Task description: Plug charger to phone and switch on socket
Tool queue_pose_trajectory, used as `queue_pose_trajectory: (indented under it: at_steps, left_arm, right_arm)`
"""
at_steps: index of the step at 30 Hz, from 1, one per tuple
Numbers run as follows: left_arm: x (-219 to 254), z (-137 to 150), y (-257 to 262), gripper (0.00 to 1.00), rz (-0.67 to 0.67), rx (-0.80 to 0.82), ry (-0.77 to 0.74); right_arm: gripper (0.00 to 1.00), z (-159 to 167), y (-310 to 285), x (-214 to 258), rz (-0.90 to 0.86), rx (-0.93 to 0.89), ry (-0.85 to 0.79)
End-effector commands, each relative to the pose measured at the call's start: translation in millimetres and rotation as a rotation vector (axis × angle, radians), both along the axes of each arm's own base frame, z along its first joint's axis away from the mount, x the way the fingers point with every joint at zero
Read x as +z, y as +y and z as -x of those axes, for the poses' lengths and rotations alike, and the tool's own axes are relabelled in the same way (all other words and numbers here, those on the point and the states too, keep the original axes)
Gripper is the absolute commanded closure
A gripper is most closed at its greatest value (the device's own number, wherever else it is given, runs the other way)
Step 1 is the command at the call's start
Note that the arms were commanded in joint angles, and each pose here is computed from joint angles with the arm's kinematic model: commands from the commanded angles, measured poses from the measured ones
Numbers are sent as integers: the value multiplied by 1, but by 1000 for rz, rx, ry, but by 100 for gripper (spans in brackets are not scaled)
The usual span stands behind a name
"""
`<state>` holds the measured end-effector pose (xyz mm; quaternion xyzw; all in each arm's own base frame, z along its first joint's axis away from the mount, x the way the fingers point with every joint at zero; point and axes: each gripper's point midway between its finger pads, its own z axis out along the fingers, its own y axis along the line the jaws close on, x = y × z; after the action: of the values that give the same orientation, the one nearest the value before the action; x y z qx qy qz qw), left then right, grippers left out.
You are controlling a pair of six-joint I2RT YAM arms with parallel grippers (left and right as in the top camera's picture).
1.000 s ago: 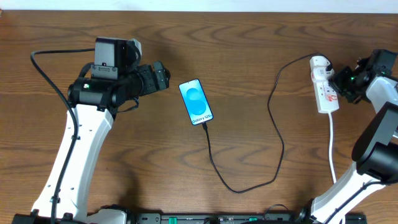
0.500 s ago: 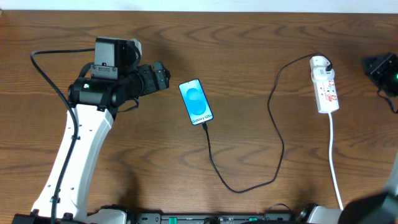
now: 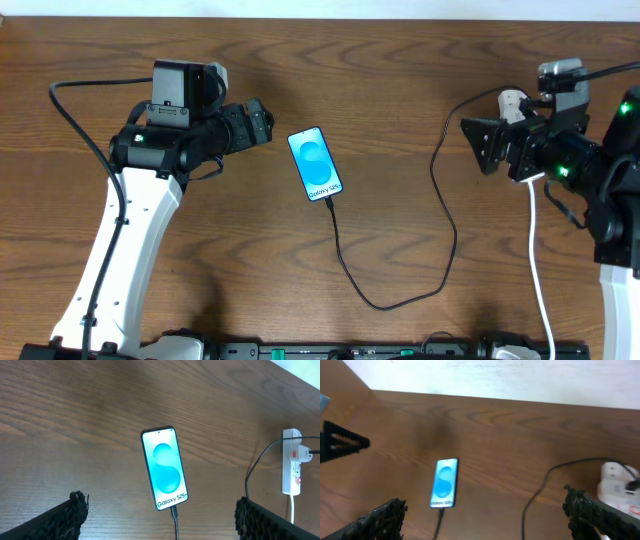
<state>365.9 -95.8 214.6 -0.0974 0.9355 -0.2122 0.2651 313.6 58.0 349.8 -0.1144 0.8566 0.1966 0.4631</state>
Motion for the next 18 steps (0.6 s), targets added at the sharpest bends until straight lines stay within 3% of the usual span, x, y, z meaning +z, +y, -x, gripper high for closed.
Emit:
queue_pose_trajectory:
  at_steps: [1,18]
  left_arm:
    - [5,-2,4,5,-12,9,-17]
    - [5,-2,4,5,-12,9,-16]
  right_arm:
    - [1,-3,-7,-3,60,-25,-10]
    - [1,-3,-6,2,63,-24,-34]
